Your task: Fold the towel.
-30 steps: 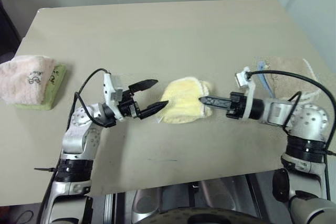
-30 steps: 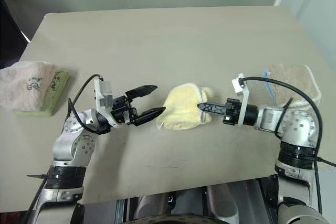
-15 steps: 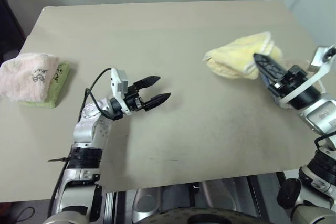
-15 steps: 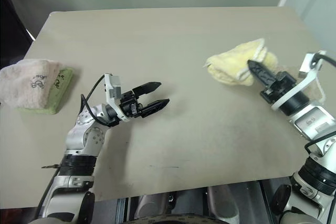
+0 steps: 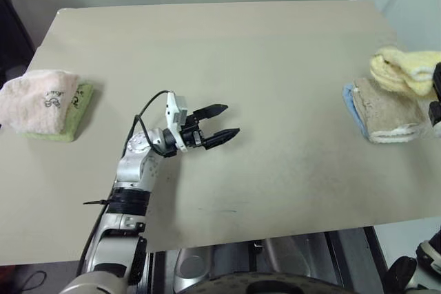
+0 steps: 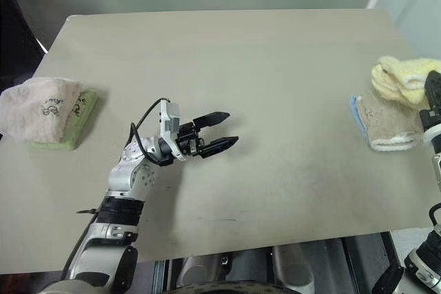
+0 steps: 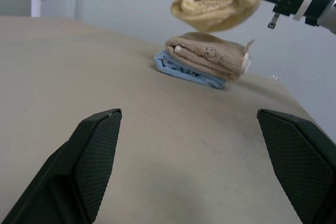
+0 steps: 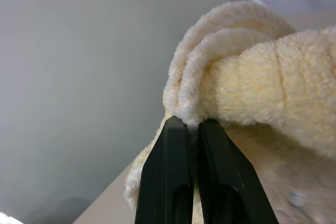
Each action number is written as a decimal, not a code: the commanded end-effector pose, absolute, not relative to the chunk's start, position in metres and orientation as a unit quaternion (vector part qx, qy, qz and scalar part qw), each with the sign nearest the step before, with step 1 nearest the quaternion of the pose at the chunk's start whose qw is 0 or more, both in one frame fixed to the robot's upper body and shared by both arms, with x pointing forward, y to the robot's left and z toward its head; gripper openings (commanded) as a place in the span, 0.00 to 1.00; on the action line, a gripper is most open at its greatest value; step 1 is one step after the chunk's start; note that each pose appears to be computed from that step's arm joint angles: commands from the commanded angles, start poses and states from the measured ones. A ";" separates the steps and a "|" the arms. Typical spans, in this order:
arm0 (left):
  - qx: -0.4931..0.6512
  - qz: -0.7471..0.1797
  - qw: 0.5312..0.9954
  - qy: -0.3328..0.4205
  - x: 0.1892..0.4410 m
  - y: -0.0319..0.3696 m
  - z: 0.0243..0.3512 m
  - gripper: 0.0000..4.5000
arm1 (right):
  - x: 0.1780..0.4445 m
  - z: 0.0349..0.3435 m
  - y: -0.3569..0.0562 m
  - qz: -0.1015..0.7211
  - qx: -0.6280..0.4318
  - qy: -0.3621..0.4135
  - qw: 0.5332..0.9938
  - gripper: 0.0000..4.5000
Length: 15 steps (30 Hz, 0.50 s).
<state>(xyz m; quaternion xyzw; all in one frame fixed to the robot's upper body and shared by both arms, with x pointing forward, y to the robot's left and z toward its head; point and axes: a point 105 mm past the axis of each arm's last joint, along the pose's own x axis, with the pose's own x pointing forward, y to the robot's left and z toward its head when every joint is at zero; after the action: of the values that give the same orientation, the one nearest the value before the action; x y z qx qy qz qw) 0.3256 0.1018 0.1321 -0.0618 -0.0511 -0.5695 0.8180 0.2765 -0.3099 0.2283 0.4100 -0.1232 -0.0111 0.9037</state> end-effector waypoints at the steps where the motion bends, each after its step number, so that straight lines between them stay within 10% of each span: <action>1: -0.049 -0.575 0.814 -0.065 0.324 0.101 0.137 1.00 | 0.272 0.215 -0.314 -0.039 0.407 -0.120 0.905 0.01; 15: -0.048 -0.574 0.815 -0.066 0.321 0.097 0.134 1.00 | 0.277 0.165 -0.321 -0.087 0.407 -0.055 0.908 0.01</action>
<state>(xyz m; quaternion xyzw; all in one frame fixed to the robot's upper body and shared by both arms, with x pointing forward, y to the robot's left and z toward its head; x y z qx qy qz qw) 0.3231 0.0992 0.1258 -0.0566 -0.0448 -0.5717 0.8173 0.2778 -0.3156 0.1606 0.4156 -0.0430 -0.0822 0.9048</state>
